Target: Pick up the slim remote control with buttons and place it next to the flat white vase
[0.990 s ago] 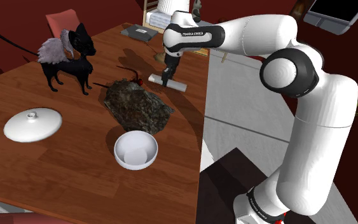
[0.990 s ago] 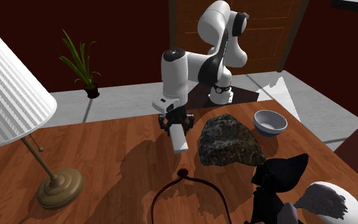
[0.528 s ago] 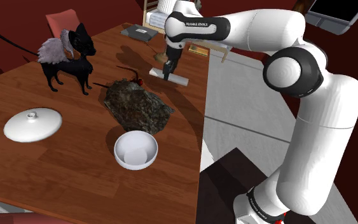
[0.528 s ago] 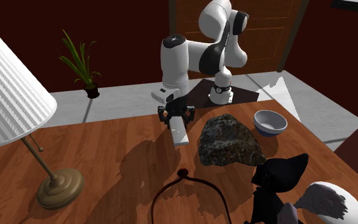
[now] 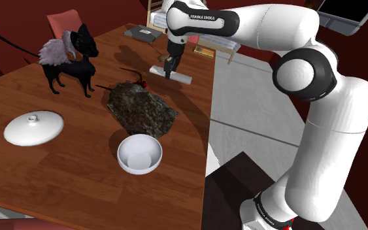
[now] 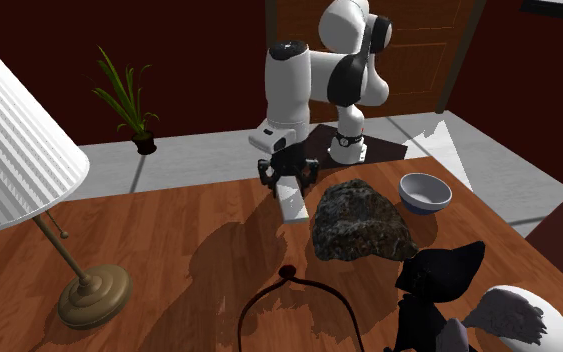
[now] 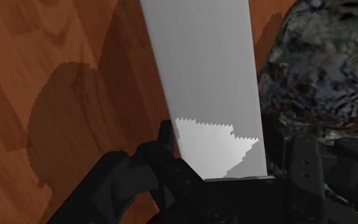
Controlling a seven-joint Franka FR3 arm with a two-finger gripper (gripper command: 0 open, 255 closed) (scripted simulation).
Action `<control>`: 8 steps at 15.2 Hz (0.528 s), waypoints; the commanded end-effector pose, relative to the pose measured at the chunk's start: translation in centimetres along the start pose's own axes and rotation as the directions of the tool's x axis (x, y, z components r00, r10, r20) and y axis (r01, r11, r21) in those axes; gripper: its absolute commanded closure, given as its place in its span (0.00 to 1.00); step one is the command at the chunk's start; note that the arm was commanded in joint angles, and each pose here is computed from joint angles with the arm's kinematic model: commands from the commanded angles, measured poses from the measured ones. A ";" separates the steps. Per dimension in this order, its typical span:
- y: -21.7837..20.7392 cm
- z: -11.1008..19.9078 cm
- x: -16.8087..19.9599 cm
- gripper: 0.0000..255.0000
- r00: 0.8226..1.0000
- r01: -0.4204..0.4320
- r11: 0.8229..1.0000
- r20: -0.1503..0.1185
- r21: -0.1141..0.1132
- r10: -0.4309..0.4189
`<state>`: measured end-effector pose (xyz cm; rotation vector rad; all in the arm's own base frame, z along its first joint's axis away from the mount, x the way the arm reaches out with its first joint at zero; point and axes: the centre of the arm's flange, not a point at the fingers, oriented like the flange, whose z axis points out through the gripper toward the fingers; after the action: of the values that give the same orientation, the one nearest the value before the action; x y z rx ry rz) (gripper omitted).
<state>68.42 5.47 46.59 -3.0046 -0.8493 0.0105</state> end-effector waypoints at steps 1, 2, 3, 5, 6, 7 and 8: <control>-2.3 -0.1 1.0 1.00 1.000 -0.001 1.000 0.000 0.000 0.001; -3.5 -0.1 1.5 1.00 1.000 -0.001 1.000 0.000 0.000 0.001; -4.7 -0.1 2.1 1.00 1.000 -0.001 1.000 0.000 0.000 0.001; -7.1 0.0 3.1 1.00 1.000 -0.001 1.000 0.000 0.000 0.001; -8.4 0.0 3.6 1.00 1.000 -0.001 1.000 0.000 0.000 0.001; -9.6 0.0 4.2 1.00 1.000 -0.001 1.000 0.000 0.000 0.001; -10.8 0.0 4.7 1.00 1.000 -0.001 1.000 0.000 0.000 0.001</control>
<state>66.82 15.95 46.64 -3.0047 -0.8500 0.0112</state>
